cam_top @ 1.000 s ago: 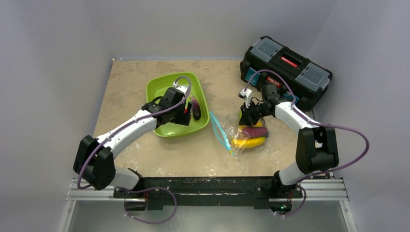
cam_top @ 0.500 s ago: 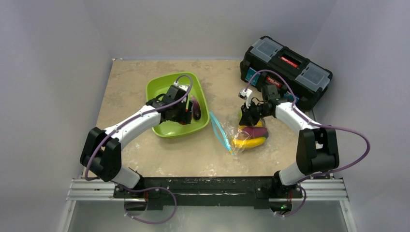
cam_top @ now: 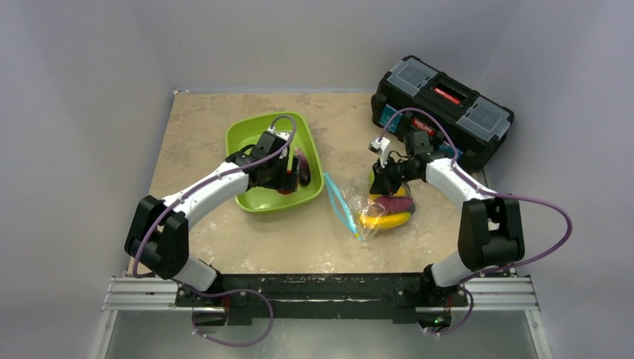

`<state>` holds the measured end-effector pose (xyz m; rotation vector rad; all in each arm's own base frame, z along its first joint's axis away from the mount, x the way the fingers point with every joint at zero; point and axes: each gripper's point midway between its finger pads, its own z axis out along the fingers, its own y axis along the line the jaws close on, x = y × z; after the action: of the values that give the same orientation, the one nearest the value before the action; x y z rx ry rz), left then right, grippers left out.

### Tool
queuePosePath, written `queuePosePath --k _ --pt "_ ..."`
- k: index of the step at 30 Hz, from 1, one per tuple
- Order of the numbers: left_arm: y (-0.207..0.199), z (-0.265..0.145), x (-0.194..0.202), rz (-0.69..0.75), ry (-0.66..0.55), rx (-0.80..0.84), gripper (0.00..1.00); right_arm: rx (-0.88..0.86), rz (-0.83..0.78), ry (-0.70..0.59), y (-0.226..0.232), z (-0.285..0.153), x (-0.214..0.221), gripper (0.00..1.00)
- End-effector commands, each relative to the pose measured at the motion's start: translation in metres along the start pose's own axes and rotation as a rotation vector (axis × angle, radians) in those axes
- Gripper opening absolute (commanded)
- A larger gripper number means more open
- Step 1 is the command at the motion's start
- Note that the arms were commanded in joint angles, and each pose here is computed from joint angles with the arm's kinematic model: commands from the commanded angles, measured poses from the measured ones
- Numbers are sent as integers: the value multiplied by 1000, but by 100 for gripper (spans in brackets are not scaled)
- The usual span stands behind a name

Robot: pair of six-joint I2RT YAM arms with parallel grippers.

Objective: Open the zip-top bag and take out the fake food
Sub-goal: Place the fake fruit in the bin.

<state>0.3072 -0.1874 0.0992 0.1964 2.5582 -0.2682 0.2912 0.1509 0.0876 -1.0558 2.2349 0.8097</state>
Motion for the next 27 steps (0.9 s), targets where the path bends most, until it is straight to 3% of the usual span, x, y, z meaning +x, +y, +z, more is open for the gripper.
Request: queuePosePath --k 1,11,17,22,27 --pt "-10 -10 -22 -25 -64 45 87 -5 -33 -28 4 -7 -7 8" --pt "-10 -21 -25 -28 -94 62 91 -5 -49 -31 6 -11 -9 9" --pt "-10 -45 -31 -73 -223 133 100 2 -88 -35 11 -22 -15 10" --pt "-33 -79 -37 -85 -357 351 97 -11 -143 -35 23 -39 -22 11" --pt "-58 -103 -25 -1 -403 547 90 -54 -210 -37 42 -57 -29 13"
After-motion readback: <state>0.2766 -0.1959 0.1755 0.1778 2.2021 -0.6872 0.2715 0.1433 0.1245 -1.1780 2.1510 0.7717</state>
